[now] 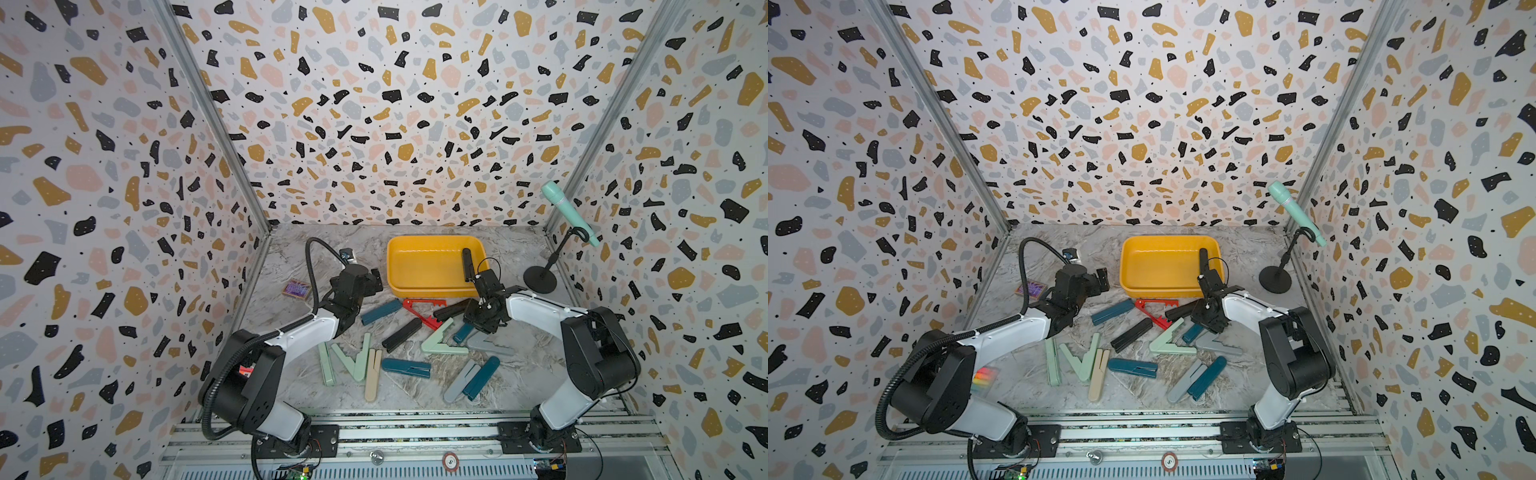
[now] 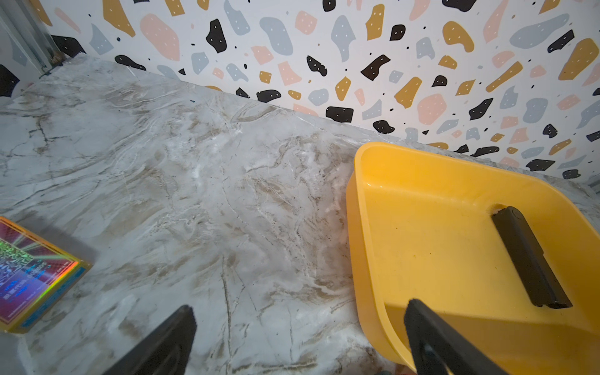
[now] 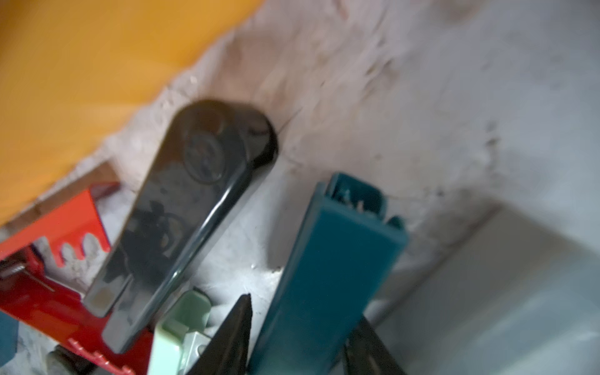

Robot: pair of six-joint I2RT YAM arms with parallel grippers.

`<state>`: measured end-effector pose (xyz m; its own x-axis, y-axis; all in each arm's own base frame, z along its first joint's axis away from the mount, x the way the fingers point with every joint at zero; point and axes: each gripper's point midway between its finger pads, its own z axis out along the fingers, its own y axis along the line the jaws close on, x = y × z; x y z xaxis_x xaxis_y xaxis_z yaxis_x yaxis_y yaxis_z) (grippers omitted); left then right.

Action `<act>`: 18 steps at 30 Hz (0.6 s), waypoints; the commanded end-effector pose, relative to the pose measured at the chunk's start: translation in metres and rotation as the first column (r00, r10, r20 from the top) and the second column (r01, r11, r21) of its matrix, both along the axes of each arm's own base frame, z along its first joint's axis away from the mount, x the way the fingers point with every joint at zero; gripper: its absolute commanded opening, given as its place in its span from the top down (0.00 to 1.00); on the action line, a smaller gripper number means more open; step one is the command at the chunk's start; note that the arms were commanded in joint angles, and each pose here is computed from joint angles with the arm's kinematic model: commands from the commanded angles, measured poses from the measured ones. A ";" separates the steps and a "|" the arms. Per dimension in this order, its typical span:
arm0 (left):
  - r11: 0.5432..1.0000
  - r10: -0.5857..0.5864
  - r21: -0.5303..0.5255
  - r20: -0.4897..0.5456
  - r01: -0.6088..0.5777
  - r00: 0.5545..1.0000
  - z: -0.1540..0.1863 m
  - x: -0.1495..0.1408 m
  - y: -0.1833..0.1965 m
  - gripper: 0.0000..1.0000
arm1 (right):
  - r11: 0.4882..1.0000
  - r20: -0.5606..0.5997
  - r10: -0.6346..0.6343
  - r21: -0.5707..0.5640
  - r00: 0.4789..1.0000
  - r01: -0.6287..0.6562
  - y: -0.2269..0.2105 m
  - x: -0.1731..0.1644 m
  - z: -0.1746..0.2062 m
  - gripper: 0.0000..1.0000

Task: Put the pruning pliers into the storage box
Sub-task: Pick up the pruning pliers from the center of the board.

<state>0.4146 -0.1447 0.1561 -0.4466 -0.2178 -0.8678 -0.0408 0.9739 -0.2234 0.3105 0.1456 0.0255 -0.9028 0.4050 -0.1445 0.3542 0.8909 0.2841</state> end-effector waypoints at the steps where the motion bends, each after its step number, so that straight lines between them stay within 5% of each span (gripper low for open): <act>1: 1.000 0.017 0.008 0.043 -0.018 0.999 0.014 -0.002 0.006 0.01 | 1.000 -0.027 0.013 0.027 1.000 -0.013 0.011 -0.005 -0.004 0.54; 18: 0.999 0.034 0.010 0.049 -0.034 0.998 0.014 -0.005 0.012 0.01 | 0.998 0.099 -0.055 -0.023 0.994 0.057 -0.025 0.019 0.039 0.78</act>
<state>0.4101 -0.1374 0.1658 -0.4195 -0.2206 -0.8805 -0.0552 0.9744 -0.2179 0.3178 0.1308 0.0331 -0.8797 0.4481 -0.1595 0.3921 0.8730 0.2901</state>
